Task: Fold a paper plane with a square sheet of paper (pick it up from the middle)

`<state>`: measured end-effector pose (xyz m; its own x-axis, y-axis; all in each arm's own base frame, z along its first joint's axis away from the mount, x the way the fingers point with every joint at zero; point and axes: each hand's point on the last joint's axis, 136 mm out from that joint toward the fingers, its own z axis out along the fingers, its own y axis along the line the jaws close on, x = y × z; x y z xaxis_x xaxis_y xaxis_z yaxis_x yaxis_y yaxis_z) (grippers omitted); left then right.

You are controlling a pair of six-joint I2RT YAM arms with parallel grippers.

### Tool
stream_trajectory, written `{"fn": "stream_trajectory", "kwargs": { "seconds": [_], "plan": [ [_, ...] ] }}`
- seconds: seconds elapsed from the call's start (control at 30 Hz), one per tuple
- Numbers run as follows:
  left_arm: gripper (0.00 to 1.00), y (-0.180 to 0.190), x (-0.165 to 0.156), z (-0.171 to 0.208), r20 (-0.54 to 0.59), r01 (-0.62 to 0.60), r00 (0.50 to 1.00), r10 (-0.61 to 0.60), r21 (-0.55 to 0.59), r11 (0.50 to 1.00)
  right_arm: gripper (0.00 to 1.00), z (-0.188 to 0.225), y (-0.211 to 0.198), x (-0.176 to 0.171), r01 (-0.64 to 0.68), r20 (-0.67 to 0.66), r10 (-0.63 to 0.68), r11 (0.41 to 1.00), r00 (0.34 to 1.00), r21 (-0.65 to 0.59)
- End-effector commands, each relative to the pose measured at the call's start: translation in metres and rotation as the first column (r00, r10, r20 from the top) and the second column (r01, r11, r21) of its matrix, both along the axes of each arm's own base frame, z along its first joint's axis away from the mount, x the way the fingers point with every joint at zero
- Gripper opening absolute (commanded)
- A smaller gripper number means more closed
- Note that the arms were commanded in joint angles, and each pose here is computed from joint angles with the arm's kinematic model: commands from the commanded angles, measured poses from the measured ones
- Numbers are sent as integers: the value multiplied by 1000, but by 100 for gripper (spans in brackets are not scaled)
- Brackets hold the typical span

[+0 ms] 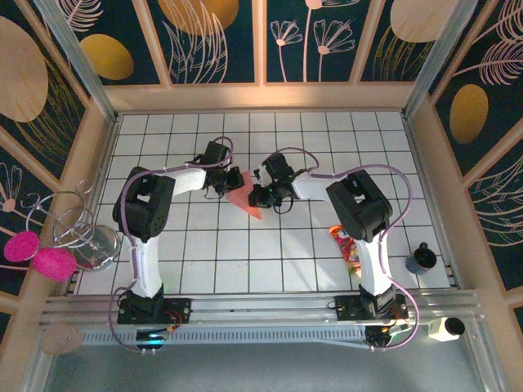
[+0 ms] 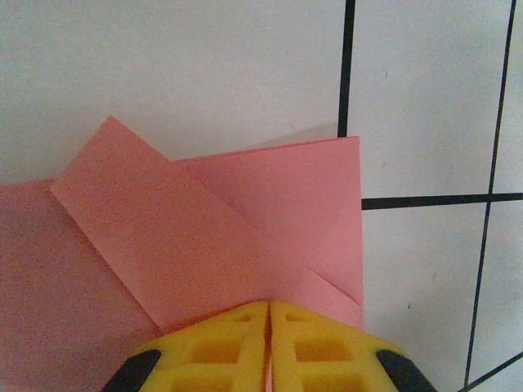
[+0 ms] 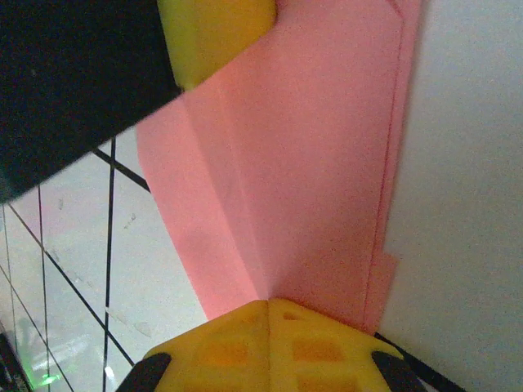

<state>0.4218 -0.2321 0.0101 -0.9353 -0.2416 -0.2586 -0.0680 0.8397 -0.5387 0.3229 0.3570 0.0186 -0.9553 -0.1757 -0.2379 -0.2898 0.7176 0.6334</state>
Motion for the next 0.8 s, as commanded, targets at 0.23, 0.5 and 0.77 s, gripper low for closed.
{"fn": "stream_trajectory", "kwargs": {
  "seconds": [0.23,0.5,0.77],
  "plan": [
    [9,55,-43,-74,-190,-60,976,109,247,967,0,-22,-45,-69,-45,-157,22,989,987,-142],
    [8,52,-42,-73,-187,-57,977,103,233,971,0,-27,-53,-82,-51,-179,22,985,984,-162],
    [8,51,-41,-74,-187,-58,977,102,228,972,0,-34,-59,-104,-112,-201,70,972,977,-205]
  ]
}}
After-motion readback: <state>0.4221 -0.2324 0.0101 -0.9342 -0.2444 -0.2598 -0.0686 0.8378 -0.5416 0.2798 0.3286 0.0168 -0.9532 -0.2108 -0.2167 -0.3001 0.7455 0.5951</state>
